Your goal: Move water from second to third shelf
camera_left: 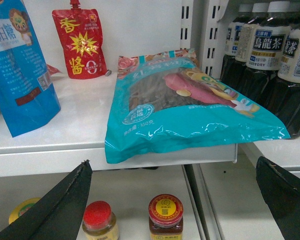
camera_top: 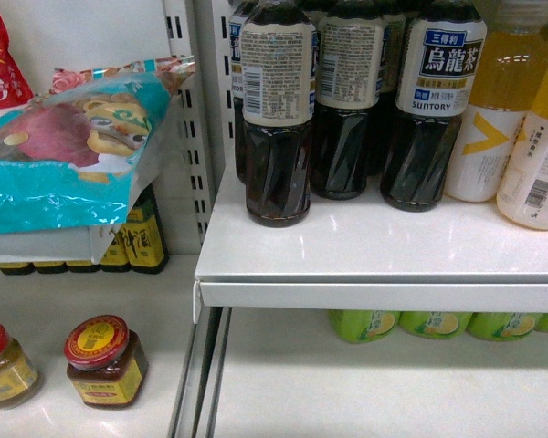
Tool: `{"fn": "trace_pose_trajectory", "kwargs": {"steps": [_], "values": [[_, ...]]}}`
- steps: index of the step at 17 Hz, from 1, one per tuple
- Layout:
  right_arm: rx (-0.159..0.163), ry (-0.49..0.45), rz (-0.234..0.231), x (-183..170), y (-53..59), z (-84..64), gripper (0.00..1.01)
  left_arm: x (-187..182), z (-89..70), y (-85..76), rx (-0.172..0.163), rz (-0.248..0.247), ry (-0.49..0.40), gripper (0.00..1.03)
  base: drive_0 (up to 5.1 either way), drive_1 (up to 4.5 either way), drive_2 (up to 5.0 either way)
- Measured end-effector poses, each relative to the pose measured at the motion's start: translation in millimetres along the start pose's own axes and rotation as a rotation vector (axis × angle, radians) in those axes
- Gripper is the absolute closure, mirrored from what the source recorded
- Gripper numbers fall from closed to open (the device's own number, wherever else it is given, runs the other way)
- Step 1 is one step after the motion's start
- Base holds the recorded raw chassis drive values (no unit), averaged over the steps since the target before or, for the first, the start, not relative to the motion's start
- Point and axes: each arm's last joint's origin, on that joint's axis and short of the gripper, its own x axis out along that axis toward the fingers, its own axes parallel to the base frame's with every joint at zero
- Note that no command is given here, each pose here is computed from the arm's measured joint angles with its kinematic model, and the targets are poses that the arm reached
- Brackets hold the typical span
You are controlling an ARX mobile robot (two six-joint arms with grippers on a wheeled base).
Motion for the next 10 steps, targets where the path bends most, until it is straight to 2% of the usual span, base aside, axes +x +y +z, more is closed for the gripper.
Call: {"fn": "trace_pose_trajectory", "kwargs": {"steps": [10], "values": [[0.000,0.000,0.000,0.0,0.0,0.0,0.03,0.0,0.0,0.0,0.000,0.000,0.000,0.05,0.0,0.00,0.0]]}}
